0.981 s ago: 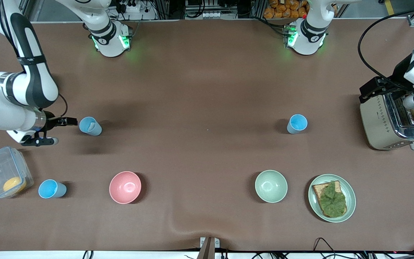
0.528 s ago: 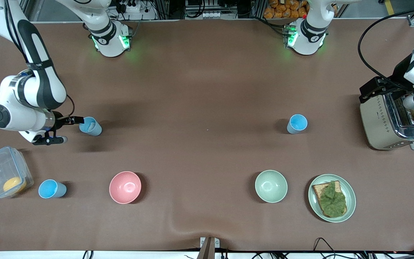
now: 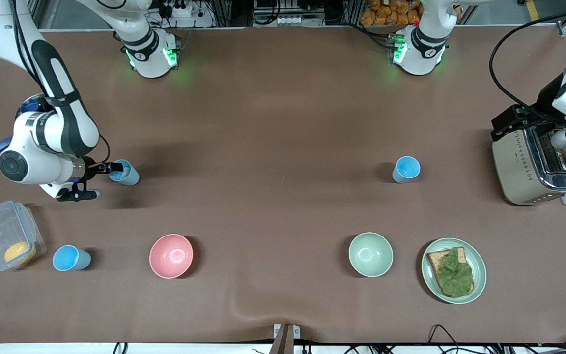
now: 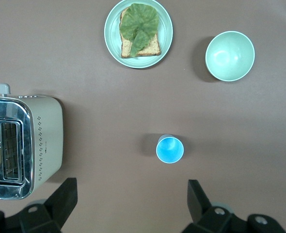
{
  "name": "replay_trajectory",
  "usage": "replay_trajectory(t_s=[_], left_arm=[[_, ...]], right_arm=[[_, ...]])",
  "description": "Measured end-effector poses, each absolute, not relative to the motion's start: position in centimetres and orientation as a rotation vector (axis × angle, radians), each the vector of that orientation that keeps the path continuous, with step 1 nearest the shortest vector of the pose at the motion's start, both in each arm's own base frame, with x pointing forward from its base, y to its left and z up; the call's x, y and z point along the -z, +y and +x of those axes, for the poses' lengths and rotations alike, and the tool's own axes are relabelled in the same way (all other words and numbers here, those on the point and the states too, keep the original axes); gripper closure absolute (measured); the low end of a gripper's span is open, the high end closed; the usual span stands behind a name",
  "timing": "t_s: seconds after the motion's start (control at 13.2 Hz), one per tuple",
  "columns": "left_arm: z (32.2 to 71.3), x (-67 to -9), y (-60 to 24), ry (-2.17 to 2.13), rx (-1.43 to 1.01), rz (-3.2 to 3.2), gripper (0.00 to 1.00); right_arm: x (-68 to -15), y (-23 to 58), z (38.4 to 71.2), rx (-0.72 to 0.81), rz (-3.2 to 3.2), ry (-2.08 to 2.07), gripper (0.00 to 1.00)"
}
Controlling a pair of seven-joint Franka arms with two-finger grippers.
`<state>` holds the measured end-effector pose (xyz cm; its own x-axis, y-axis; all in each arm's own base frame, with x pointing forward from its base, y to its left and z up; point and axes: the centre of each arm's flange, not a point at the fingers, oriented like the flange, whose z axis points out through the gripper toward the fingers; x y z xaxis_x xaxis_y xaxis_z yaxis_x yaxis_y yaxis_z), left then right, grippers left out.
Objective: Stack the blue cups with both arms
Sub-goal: 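Reach the right gripper down and grasp the nearby light-blue cup, then lift the blue cup with the right gripper toward the table middle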
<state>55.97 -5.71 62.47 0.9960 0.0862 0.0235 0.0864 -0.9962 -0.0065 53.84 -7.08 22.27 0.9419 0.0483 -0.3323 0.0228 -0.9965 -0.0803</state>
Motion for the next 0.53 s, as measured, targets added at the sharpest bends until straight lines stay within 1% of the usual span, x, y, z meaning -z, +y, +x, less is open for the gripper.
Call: replay_trajectory(t_s=[0.08,0.45,0.53], left_arm=[[55.97,-62.47,-5.70,-0.136,0.036,-3.131,0.00],[55.98,-62.47,-5.65,-0.137,0.036,-3.131,0.00],[55.98,-62.47,-5.65,-0.137,0.036,-3.131,0.00]], right_arm=[[-21.96,-6.98,53.77,-0.525,-3.006,-0.039,0.28],[-21.42,-6.36,53.90,-0.532,-2.987,-0.031,0.90],[-21.68,-6.16,54.16,-0.528,-2.987,-0.036,0.96]])
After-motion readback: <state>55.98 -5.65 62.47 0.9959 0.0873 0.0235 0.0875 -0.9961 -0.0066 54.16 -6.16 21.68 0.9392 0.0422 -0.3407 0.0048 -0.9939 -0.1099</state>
